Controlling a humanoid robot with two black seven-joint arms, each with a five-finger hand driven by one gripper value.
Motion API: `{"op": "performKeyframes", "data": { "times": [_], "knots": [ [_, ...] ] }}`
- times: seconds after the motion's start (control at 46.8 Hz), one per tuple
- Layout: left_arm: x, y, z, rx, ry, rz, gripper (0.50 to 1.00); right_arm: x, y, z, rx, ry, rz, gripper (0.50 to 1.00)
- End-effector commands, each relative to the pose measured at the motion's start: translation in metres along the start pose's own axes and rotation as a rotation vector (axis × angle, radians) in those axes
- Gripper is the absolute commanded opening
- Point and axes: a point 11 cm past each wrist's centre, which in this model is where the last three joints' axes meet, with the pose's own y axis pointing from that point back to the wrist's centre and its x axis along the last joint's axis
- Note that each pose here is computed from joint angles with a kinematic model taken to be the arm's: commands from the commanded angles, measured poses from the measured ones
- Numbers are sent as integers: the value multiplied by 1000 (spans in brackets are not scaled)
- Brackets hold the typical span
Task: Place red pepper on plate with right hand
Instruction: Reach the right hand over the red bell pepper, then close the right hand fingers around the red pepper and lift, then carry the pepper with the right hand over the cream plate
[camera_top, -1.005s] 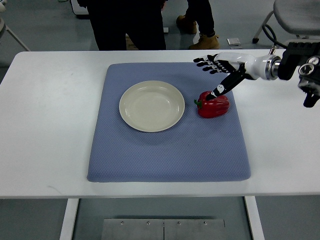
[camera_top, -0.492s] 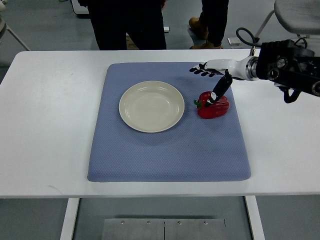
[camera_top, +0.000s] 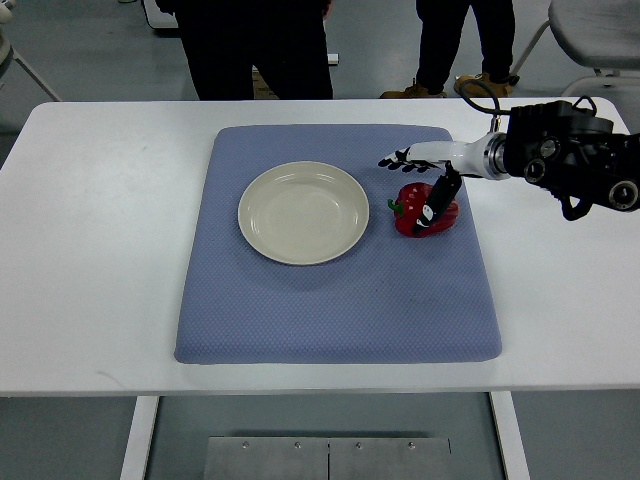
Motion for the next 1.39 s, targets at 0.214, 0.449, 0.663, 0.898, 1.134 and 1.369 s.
{"op": "performKeyframes", "data": {
  "times": [0.214, 0.449, 0.663, 0.898, 1.134, 1.369],
  "knots": [
    [0, 0, 0, 0, 0, 0, 1000, -12, -9, 4, -32, 48, -5, 989],
    [0, 0, 0, 0, 0, 0, 1000, -13, -10, 3, -32, 50, -8, 743],
    [0, 0, 0, 0, 0, 0, 1000, -11, -9, 3, -31, 63, -8, 500],
    [0, 0, 0, 0, -1, 0, 1000, 3, -4, -11, 5, 83, 16, 500],
    [0, 0, 0, 0, 0, 0, 1000, 29, 9, -35, 43, 105, 61, 500],
    [0, 0, 0, 0, 0, 0, 1000, 51, 22, -95, 132, 160, 88, 500]
  ]
}}
